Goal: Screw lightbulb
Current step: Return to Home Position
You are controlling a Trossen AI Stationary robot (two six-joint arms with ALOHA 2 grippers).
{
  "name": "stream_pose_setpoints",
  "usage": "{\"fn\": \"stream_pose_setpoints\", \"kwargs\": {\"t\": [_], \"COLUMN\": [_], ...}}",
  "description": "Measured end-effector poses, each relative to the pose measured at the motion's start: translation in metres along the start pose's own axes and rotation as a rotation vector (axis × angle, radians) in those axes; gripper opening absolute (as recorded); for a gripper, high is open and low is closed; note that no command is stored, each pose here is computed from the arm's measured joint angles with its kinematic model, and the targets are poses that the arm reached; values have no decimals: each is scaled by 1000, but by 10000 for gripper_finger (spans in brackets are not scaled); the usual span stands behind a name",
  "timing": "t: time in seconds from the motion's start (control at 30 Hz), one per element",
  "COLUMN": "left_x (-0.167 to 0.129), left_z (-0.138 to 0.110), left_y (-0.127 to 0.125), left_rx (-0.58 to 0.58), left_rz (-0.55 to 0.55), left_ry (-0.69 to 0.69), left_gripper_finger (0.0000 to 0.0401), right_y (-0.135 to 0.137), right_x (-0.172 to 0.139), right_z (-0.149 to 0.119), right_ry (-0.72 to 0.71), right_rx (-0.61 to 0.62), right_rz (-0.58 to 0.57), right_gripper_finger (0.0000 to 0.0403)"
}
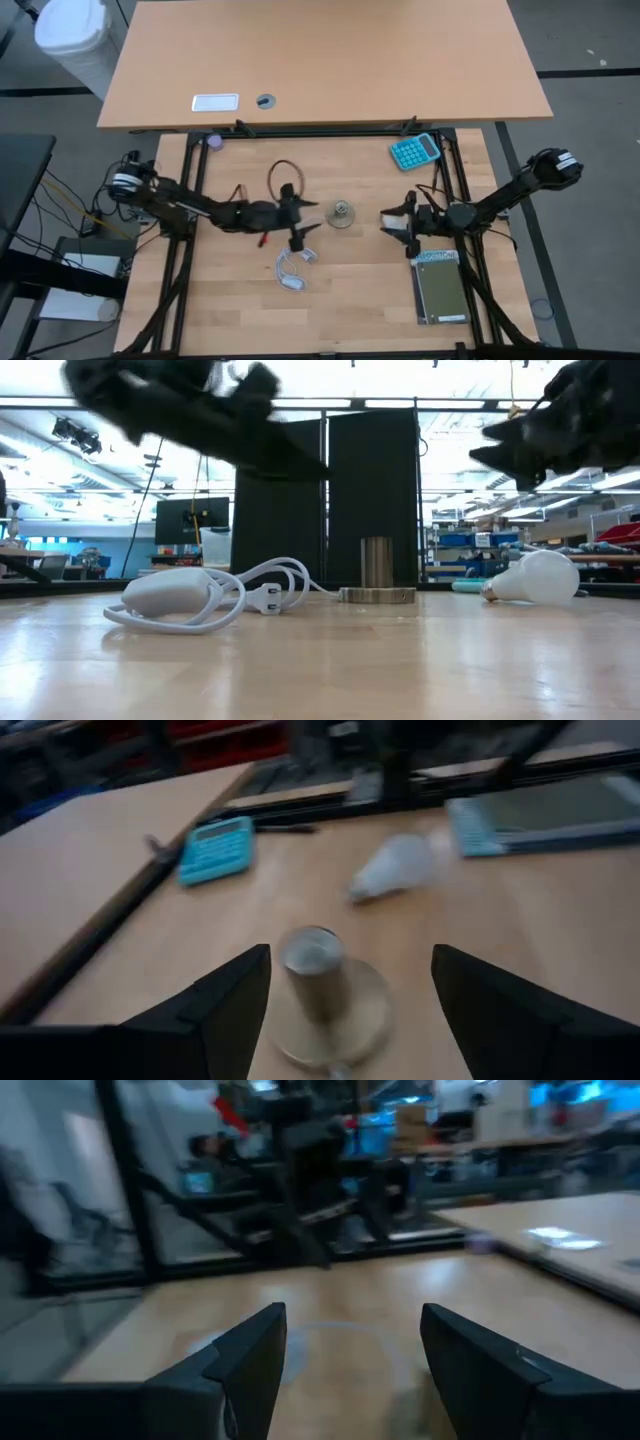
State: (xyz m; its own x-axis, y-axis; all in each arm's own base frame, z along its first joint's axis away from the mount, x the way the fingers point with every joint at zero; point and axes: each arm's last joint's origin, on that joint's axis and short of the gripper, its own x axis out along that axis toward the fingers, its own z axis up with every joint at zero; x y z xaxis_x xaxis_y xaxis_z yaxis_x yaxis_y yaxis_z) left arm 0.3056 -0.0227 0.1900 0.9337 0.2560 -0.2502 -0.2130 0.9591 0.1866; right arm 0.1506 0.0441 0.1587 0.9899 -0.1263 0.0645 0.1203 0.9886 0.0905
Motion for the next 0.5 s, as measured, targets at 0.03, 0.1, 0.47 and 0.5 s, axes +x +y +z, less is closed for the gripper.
{"fn": "stream_pose_setpoints", "kwargs": {"t": [0.03,0.1,0.47,0.5], "left_x": [-6,-16,-53,-56], "left_z": [-6,-20,-79,-84], "left_y": [0,1,11,11], "left_rx": [-3,18,-55,-62], "left_rz": [-16,-27,-217,-226], "left_ry": [-14,-18,-12,-4], "left_gripper_finger": [281,278,249,244], "right_y": [1,2,-1,-1], "right_x": [0,-1,0,0], "right_z": [1,-1,-3,-3], "right_ry": [0,27,38,40], "right_rx": [17,0,-77,-78], "right_rz": [34,72,27,28], "right_gripper_finger": [233,231,231,231]}}
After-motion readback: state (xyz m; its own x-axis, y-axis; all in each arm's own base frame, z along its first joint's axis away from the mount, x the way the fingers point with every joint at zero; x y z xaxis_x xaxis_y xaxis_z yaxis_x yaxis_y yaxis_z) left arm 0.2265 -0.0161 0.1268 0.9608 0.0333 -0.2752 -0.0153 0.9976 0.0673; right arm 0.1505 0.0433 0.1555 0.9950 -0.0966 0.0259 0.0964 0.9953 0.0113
